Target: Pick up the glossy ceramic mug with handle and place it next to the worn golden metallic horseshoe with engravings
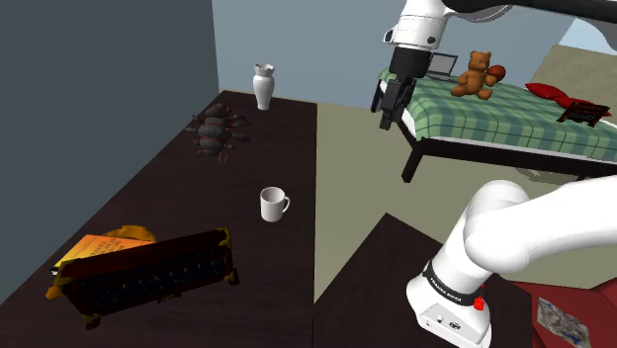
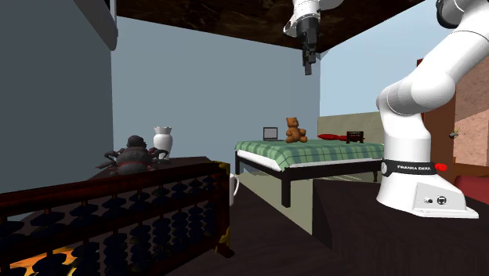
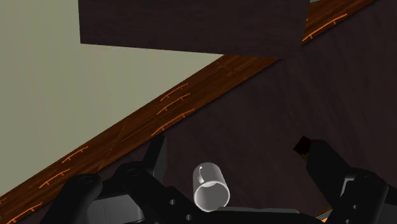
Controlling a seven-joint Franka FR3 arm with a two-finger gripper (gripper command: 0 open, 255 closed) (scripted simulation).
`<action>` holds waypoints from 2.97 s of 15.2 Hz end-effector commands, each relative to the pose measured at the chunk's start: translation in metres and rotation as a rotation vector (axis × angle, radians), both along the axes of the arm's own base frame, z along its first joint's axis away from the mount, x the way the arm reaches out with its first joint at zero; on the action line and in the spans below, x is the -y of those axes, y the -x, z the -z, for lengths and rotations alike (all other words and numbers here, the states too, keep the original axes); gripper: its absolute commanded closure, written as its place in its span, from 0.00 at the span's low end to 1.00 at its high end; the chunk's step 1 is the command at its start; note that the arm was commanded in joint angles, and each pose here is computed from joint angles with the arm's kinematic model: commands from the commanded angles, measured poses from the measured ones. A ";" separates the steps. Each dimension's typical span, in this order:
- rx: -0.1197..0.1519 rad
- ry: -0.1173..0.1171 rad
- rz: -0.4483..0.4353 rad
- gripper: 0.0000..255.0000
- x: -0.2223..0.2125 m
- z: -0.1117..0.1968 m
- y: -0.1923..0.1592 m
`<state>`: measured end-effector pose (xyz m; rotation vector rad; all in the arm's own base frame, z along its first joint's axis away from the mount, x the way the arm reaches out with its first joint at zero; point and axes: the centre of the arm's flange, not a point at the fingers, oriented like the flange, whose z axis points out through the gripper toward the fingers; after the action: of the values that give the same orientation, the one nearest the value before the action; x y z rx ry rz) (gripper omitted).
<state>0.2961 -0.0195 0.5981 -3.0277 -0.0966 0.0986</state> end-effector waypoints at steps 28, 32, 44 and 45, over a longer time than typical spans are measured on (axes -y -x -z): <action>-0.010 0.043 -0.037 0.00 -0.025 0.272 -0.231; -0.012 0.049 -0.042 0.00 -0.029 0.313 -0.264; -0.014 0.057 -0.049 0.00 -0.035 0.397 -0.305; -0.014 0.057 -0.049 0.00 -0.035 0.405 -0.304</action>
<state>0.6011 0.0148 0.1999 -3.0819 -0.1700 0.1288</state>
